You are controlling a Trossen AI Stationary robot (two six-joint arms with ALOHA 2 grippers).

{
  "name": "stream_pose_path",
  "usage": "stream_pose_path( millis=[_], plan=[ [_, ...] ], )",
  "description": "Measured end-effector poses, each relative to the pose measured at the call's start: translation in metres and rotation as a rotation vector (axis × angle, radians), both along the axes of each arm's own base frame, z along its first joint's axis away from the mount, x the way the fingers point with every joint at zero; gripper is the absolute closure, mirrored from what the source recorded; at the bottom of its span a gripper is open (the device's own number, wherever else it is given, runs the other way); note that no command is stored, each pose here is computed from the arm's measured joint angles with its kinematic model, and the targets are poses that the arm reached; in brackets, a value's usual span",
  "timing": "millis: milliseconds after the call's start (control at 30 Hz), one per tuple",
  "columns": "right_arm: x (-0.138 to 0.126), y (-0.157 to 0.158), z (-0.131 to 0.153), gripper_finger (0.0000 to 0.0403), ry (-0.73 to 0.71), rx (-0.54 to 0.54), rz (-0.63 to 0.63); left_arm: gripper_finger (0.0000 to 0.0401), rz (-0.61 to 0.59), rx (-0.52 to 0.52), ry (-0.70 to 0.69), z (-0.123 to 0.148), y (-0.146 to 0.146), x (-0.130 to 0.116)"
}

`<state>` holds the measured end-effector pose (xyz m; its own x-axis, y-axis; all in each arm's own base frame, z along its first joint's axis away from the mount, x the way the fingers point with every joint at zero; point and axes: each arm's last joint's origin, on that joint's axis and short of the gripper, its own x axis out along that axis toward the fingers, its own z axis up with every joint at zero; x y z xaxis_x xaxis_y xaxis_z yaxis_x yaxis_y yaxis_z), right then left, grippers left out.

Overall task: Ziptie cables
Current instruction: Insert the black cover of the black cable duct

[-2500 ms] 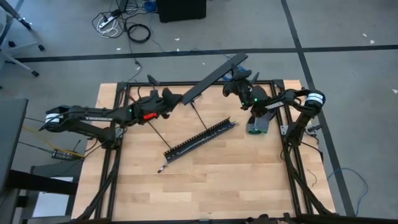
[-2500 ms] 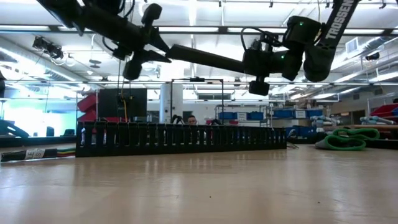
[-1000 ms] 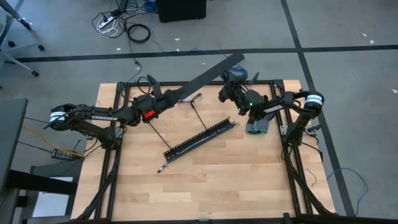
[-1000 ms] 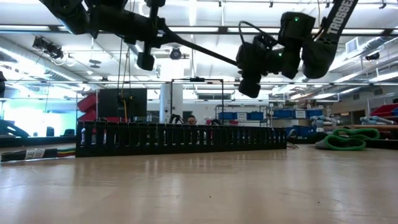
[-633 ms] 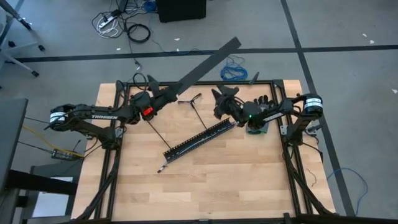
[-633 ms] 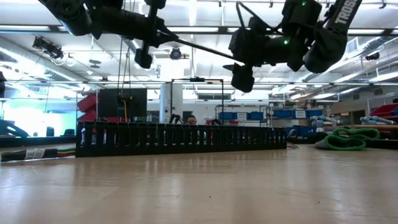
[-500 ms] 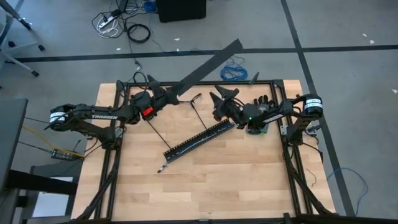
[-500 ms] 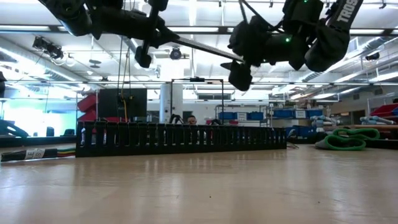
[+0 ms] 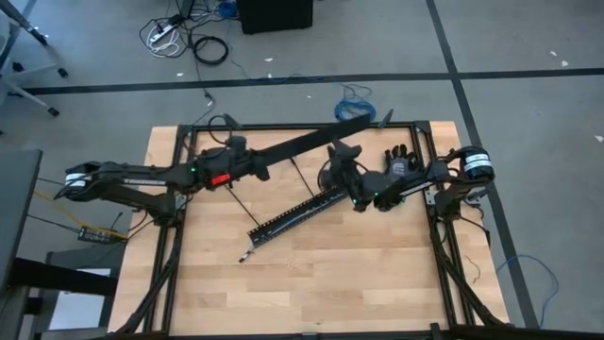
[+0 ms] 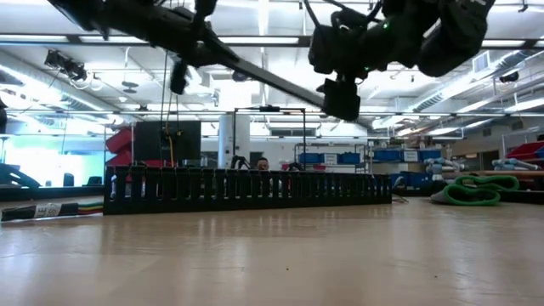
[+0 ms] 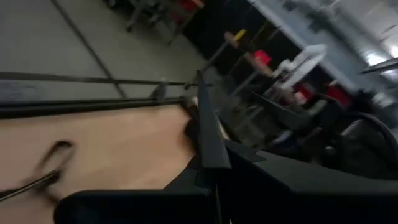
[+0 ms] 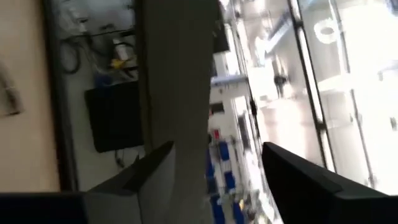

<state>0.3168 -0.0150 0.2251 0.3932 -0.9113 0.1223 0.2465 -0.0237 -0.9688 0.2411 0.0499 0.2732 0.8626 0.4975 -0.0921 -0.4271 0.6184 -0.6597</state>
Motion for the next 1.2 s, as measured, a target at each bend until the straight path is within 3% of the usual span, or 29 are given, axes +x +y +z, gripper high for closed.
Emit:
stream_pose_path(
  millis=[133, 233, 333, 433, 500, 567, 633, 733, 833, 933, 1000, 1100, 1200],
  plan=[
    [0.001, 0.014, -0.001, 0.0201, 0.046, -0.013, 0.082, 0.0401, 0.033, -0.001, 0.049, 0.009, -0.010, -0.021],
    [-0.004, 0.017, 0.011, 0.0226, -0.015, 0.001, 0.115, 0.0401, 0.042, 0.011, 0.062, 0.018, -0.022, -0.039],
    [-0.017, 0.016, 0.039, 0.0251, -0.210, 0.045, 0.158, 0.0401, 0.071, 0.054, 0.060, 0.027, -0.033, -0.057],
    [-0.038, 0.005, 0.073, 0.0271, -0.498, 0.109, 0.200, 0.0401, 0.089, 0.108, 0.035, 0.037, -0.040, -0.071],
    [-0.053, -0.007, 0.092, 0.0282, -0.677, 0.155, 0.283, 0.0401, 0.083, 0.172, 0.059, 0.040, -0.043, -0.075],
    [-0.064, -0.019, 0.105, 0.0288, -0.732, 0.219, 0.430, 0.0401, 0.070, 0.213, 0.083, 0.040, -0.045, -0.075],
    [-0.072, -0.031, 0.120, 0.0290, -0.713, 0.362, 0.605, 0.0401, 0.065, 0.250, 0.113, 0.039, -0.045, -0.074],
    [-0.088, -0.055, 0.150, 0.0290, -0.652, 0.723, 0.846, 0.0401, 0.065, 0.326, 0.178, 0.036, -0.044, -0.070],
    [-0.100, -0.084, 0.182, 0.0290, -0.621, 0.934, 0.952, 0.0401, 0.074, 0.381, 0.205, 0.036, -0.042, -0.065],
    [-0.103, -0.115, 0.213, 0.0290, -0.702, 0.998, 0.901, 0.0401, 0.046, 0.435, 0.215, 0.037, -0.041, -0.061],
    [-0.104, -0.135, 0.226, 0.0290, -0.714, 1.100, 0.835, 0.0401, -0.014, 0.476, 0.220, 0.036, -0.042, -0.056],
    [-0.098, -0.157, 0.222, 0.0290, -0.574, 1.373, 0.711, 0.0401, -0.119, 0.528, 0.233, 0.032, -0.044, -0.047],
    [-0.090, -0.165, 0.195, 0.0290, -0.356, 1.630, 0.531, 0.0401, -0.177, 0.540, 0.257, 0.025, -0.046, -0.037]
  ],
)
